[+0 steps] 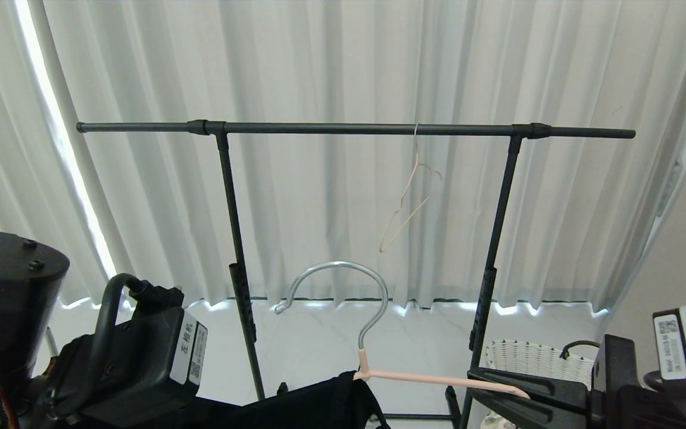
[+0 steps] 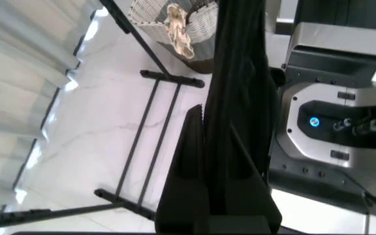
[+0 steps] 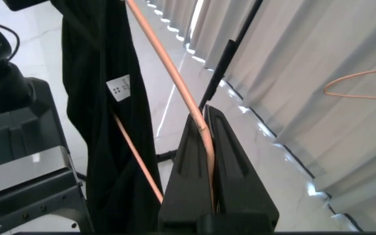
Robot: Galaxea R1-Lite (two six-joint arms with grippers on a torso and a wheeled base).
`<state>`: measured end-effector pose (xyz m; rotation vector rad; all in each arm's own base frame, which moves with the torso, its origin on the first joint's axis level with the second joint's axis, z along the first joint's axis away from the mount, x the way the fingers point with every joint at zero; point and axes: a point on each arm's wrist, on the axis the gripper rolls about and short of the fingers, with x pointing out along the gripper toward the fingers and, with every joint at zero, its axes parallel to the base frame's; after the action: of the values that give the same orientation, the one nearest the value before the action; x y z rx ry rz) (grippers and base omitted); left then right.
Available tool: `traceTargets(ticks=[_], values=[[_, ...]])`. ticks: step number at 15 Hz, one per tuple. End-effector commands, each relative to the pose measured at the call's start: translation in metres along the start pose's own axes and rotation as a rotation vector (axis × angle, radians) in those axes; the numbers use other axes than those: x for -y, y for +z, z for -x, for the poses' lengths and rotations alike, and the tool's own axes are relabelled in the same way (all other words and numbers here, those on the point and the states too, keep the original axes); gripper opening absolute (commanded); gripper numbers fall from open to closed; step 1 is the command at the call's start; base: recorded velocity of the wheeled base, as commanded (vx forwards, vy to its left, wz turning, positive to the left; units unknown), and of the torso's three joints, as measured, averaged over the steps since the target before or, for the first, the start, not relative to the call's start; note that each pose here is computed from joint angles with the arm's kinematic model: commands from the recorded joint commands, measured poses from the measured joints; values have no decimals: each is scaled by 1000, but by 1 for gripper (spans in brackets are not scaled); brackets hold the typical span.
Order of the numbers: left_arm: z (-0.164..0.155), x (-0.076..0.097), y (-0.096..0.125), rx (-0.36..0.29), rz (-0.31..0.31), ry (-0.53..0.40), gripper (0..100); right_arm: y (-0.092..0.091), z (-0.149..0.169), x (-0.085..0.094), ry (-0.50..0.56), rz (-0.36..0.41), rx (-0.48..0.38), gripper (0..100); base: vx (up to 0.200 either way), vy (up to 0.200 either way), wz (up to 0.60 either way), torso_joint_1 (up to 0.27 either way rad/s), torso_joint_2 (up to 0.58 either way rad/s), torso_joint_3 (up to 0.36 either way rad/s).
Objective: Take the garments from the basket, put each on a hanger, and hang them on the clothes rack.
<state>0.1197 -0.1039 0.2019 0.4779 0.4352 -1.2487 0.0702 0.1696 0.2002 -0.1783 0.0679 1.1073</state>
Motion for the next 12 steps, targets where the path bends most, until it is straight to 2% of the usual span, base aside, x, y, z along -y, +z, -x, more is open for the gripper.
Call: traceTargets(ticks=[1,3,4,7,9,12], values=[[2,0,1,15,27,12,0,0,1,0,-1,1,5,0,0,0,0,0,0,0],[2,-4,5,57,42,41,0,0,1,0,-2,6,4,0,0,0,0,0,0,0],[3,-7,7,79,43,64,0,0,1,0,-2,10,4,100,0,0,0,0,0,0],[3,-9,2,77,51,83,0,0,1,2,-21,11,2,100,0,0,0,0,0,0],[3,-7,-1,62,55,96,0,0,2,6,-85,10,-2,100,0,0,0,0,0,0],[4,-5,-11,-11,71,208,0,-5,7,20,-166,-3,-18,100,0,0,0,0,0,0]])
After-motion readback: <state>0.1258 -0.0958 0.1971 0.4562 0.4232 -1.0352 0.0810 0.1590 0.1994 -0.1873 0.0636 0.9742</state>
